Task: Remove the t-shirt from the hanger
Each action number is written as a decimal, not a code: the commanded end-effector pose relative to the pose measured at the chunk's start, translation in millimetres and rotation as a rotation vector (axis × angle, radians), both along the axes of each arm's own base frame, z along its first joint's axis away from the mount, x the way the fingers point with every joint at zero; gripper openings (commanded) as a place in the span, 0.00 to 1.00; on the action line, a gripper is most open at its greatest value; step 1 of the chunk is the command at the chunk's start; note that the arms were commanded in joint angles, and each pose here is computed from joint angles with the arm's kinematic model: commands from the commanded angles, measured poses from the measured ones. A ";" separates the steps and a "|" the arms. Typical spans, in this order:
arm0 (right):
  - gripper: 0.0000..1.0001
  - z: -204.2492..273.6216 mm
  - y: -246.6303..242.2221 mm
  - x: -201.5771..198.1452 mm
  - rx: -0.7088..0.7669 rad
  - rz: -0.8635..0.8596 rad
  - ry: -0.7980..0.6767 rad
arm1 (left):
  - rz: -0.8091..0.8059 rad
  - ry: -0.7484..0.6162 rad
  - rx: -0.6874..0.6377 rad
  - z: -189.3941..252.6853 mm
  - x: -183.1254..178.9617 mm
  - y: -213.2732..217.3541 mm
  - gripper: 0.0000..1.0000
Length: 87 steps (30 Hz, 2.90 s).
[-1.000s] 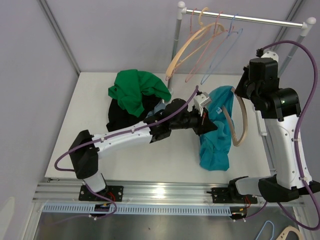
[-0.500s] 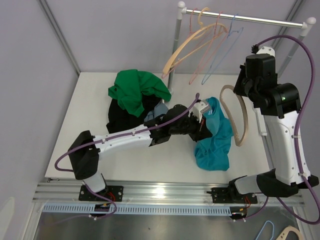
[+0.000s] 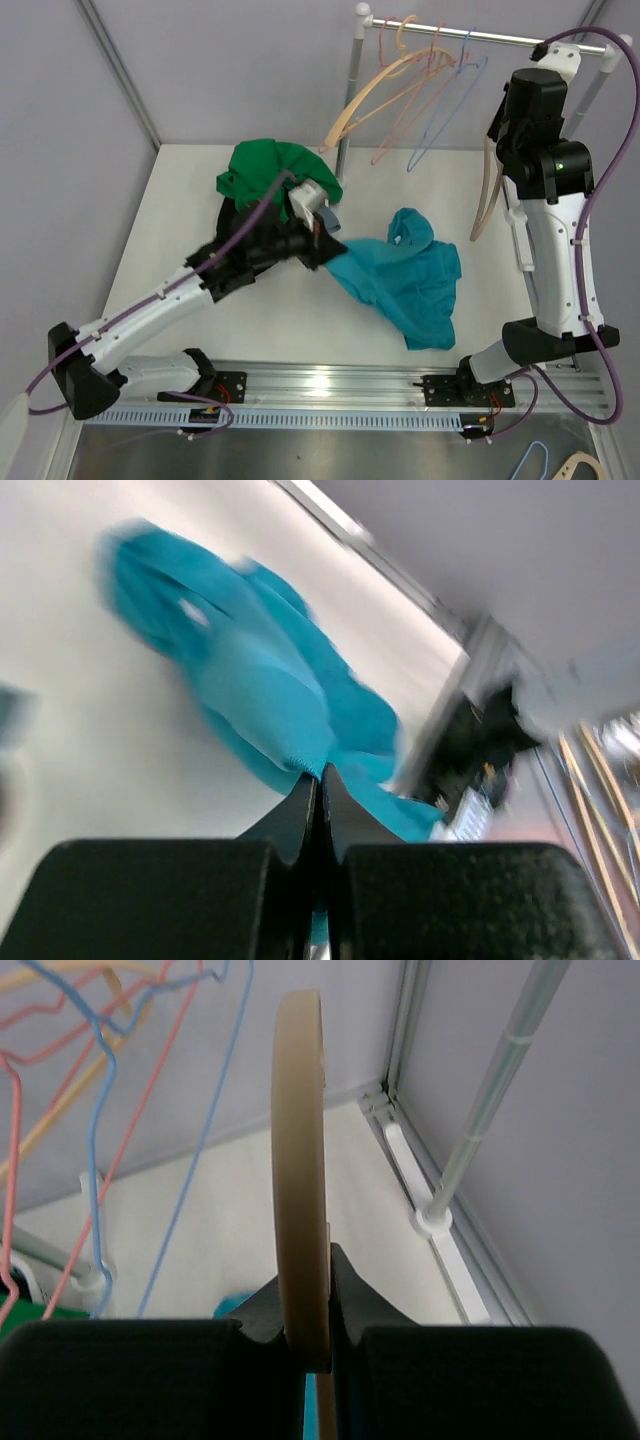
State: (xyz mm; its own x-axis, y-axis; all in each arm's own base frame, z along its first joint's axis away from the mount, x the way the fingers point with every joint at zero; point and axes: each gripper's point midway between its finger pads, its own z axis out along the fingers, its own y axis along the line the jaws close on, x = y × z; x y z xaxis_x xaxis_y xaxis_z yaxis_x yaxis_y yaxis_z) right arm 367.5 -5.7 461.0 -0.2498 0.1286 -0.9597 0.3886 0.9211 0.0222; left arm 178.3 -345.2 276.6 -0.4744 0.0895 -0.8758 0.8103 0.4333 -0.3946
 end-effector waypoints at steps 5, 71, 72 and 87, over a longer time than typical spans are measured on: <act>0.00 69.7 -4.0 47.8 -0.006 0.048 -0.288 | 0.285 0.029 -0.127 96.9 90.5 75.3 0.01; 0.00 7.5 -7.6 178.5 0.107 0.207 -0.295 | 1.118 0.470 -0.110 -145.3 295.4 174.0 0.01; 0.00 3.6 -7.9 176.5 0.106 0.205 -0.284 | 1.114 0.473 -0.109 -146.3 294.6 173.3 0.01; 0.66 11.2 -9.9 143.1 0.100 0.199 -0.289 | 1.102 0.366 -0.140 -105.0 289.4 180.5 0.53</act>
